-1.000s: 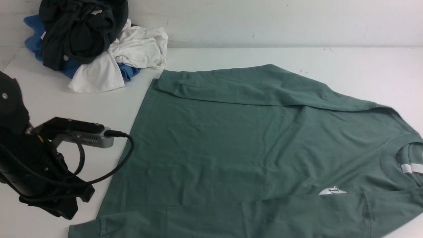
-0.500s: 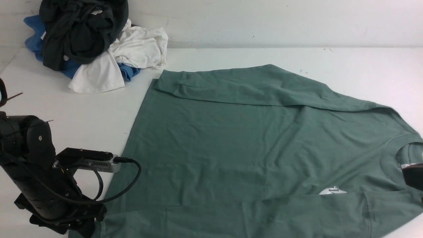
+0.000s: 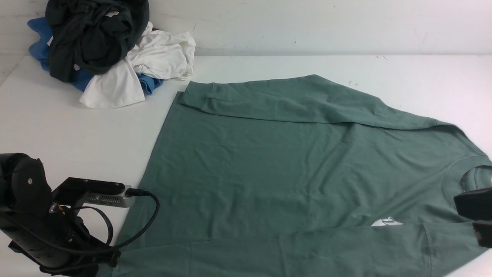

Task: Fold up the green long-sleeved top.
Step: Use the left arm to clamp the cuff closest to it, then use the left arm to drag and place the cuff at the centered position on the left edge of the fabric

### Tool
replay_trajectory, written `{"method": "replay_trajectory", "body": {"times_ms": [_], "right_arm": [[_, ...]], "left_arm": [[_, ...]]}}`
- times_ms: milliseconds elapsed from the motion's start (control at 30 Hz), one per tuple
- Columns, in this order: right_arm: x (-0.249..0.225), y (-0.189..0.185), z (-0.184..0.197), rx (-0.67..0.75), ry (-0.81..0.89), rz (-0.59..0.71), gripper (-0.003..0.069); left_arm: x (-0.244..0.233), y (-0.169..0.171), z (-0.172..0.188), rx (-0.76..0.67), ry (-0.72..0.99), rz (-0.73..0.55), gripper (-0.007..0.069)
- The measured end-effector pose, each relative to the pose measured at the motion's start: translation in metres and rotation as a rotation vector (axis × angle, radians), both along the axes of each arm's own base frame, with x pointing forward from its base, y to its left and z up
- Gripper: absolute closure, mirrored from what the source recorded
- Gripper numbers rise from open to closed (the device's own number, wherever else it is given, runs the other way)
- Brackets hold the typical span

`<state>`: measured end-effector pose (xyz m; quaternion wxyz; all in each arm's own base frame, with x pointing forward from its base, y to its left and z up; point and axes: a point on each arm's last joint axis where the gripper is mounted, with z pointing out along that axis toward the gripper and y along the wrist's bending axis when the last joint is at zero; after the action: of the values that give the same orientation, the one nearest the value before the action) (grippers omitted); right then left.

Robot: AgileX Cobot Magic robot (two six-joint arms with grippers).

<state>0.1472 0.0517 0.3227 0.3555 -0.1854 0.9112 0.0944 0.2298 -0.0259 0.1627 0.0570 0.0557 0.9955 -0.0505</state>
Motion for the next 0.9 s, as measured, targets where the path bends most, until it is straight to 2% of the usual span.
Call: {"method": "replay_trajectory", "body": {"times_ms": [100, 400, 633, 700, 733, 900], "right_arm": [[0.000, 0.000, 0.000, 0.003, 0.001, 0.000, 0.0674], [0.001, 0.000, 0.001, 0.007, -0.014, -0.003, 0.0674], [0.005, 0.000, 0.000, -0.011, -0.025, -0.008, 0.0674], [0.007, -0.001, -0.002, -0.024, -0.017, -0.019, 0.0674], [0.011, -0.003, -0.005, -0.040, 0.000, -0.044, 0.0674], [0.022, -0.012, -0.017, -0.132, 0.072, -0.173, 0.0674]], "left_arm": [[-0.003, 0.000, 0.011, -0.002, -0.043, -0.004, 0.0592], [-0.008, -0.002, 0.054, -0.012, -0.147, -0.044, 0.0592], [0.030, -0.033, 0.116, -0.024, -0.261, -0.203, 0.0592], [0.038, -0.038, 0.124, -0.027, -0.279, -0.223, 0.0592], [0.050, -0.048, 0.139, -0.034, -0.311, -0.253, 0.0592], [0.081, -0.069, 0.166, -0.031, -0.357, -0.313, 0.0592]]}}
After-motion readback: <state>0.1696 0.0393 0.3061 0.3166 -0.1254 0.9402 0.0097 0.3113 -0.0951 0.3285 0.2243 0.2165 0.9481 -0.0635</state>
